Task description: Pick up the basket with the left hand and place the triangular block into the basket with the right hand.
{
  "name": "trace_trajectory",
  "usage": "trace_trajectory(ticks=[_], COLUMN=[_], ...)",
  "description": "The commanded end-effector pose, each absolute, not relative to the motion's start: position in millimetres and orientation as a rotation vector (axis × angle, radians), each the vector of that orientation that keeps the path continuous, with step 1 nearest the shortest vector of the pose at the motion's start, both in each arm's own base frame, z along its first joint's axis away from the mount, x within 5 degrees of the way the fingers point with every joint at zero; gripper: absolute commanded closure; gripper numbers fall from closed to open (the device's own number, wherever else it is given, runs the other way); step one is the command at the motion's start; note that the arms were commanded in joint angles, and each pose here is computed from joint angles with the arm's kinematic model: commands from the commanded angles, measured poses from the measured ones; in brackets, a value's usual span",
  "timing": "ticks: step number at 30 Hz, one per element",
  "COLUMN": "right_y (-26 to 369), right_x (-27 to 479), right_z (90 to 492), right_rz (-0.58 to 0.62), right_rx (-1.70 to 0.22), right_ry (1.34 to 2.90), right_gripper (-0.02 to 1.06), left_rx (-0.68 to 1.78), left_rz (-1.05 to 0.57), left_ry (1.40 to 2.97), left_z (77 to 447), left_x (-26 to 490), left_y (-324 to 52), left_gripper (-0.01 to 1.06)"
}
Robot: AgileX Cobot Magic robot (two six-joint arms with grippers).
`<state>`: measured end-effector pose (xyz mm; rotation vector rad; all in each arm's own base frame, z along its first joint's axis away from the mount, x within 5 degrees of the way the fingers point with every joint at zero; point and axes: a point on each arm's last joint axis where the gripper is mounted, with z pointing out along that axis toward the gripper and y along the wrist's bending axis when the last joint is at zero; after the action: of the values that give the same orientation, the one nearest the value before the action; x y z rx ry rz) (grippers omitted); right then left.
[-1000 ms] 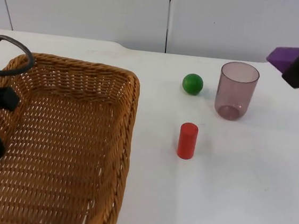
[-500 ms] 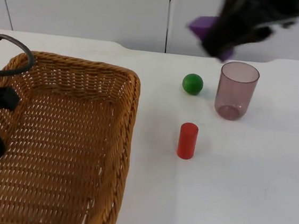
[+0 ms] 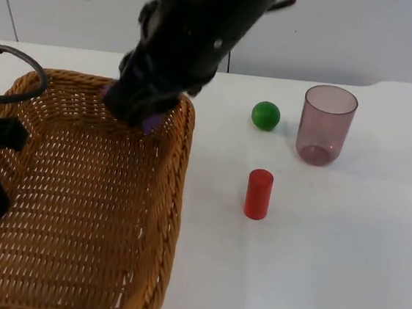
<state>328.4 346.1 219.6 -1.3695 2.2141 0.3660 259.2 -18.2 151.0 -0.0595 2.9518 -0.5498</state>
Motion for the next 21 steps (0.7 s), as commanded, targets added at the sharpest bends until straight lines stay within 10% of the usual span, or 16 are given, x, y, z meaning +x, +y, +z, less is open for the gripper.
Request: trace_trajectory(ticks=[1, 8, 21], right_y=[351.0, 346.0, 240.9], right_x=[328.8, 331.9, 299.5], right_z=[216.1, 224.9, 394.1], right_rz=[0.392, 0.392, 0.384], right_rx=[-1.356, -1.332, -1.097], right_ry=[2.22, 2.209, 2.019], right_gripper=[0.89, 0.3, 0.25], left_rx=[-0.097, -0.099, -0.097], left_rz=[-0.585, -0.591, -0.578], left_ry=[2.924, 2.926, 2.913], left_z=[156.1, 156.1, 156.1], left_x=[259.9, 259.6, 261.0], left_y=[-19.6, -19.9, -19.3], left_gripper=[1.05, 1.05, 1.05])
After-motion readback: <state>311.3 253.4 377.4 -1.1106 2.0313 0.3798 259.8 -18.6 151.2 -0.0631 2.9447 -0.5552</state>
